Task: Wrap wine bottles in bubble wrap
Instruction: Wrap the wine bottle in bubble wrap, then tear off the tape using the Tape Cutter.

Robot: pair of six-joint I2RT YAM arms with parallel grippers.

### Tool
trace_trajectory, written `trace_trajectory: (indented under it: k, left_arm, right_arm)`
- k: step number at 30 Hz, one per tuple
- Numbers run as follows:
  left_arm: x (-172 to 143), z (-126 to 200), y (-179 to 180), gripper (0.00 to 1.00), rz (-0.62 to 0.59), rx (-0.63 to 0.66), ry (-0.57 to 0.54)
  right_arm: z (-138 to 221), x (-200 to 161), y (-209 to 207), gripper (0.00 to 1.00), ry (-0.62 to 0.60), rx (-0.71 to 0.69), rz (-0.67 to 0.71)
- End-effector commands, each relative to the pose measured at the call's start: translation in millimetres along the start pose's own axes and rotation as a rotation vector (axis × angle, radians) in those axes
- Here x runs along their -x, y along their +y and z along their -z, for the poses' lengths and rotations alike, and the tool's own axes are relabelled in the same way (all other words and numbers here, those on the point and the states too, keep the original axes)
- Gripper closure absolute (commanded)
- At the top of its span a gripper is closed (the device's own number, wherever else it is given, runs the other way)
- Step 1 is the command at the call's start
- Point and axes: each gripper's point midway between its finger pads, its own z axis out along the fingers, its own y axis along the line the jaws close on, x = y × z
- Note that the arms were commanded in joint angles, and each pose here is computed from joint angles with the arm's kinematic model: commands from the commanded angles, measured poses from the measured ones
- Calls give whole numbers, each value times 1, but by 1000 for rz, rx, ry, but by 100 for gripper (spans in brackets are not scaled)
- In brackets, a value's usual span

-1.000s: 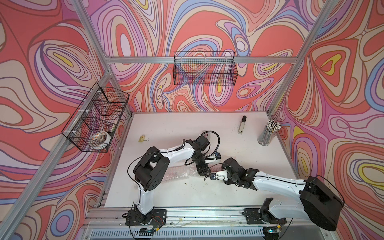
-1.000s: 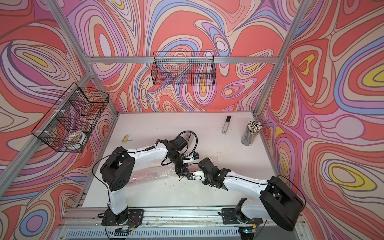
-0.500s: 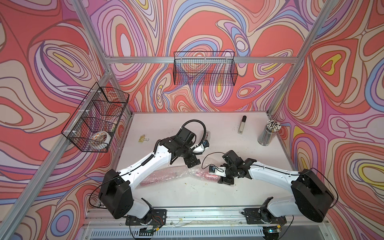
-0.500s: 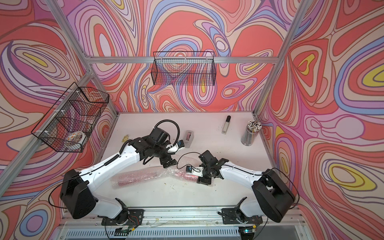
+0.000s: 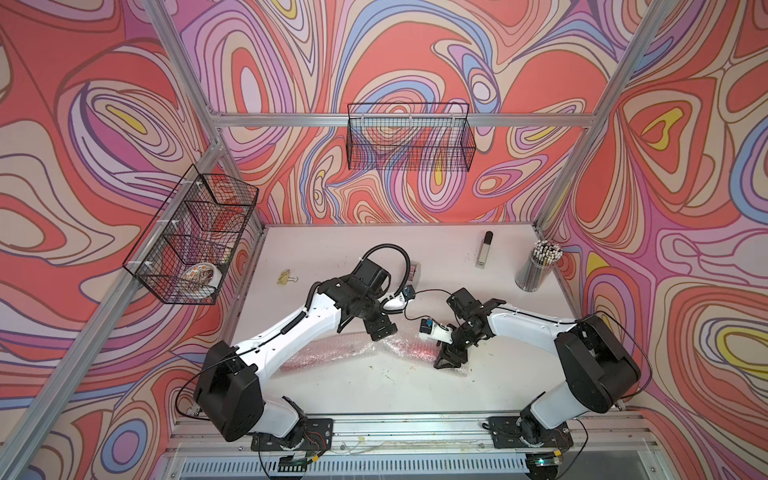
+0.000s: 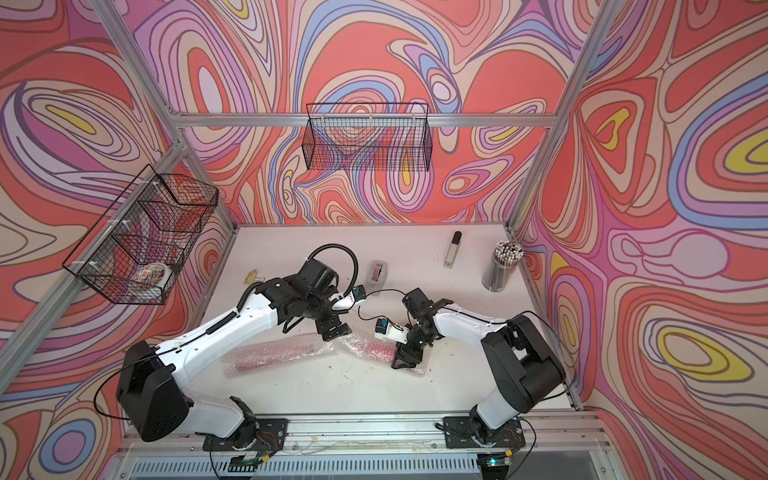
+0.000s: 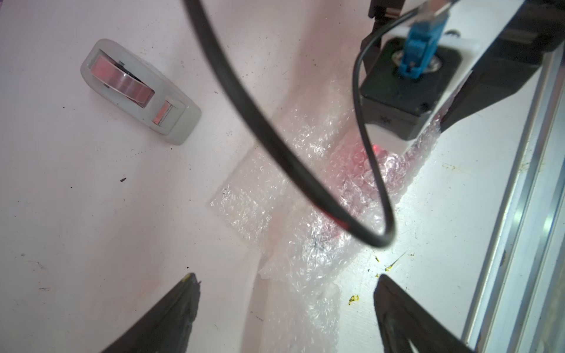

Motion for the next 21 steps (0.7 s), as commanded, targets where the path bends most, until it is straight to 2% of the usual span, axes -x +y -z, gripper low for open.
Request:
trace_trajectory:
  k: [1, 9, 12, 16, 21]
  left_arm:
    - [-11, -8, -10, 10, 25, -59, 39]
    - [-8, -10, -5, 9, 60, -45, 41]
    - [-5, -6, -1, 8, 82, -20, 16]
    - [0, -1, 6, 8, 154, 23, -2]
    - [5, 10, 21, 9, 310, 103, -51]
  right_arm:
    - [-1, -20, -1, 36, 59, 16, -68]
    - [13, -5, -5, 24, 7, -4, -58]
    - [21, 8, -7, 19, -49, -34, -28]
    - [32, 20, -13, 17, -91, -91, -5]
    - [60, 45, -24, 16, -203, -218, 26]
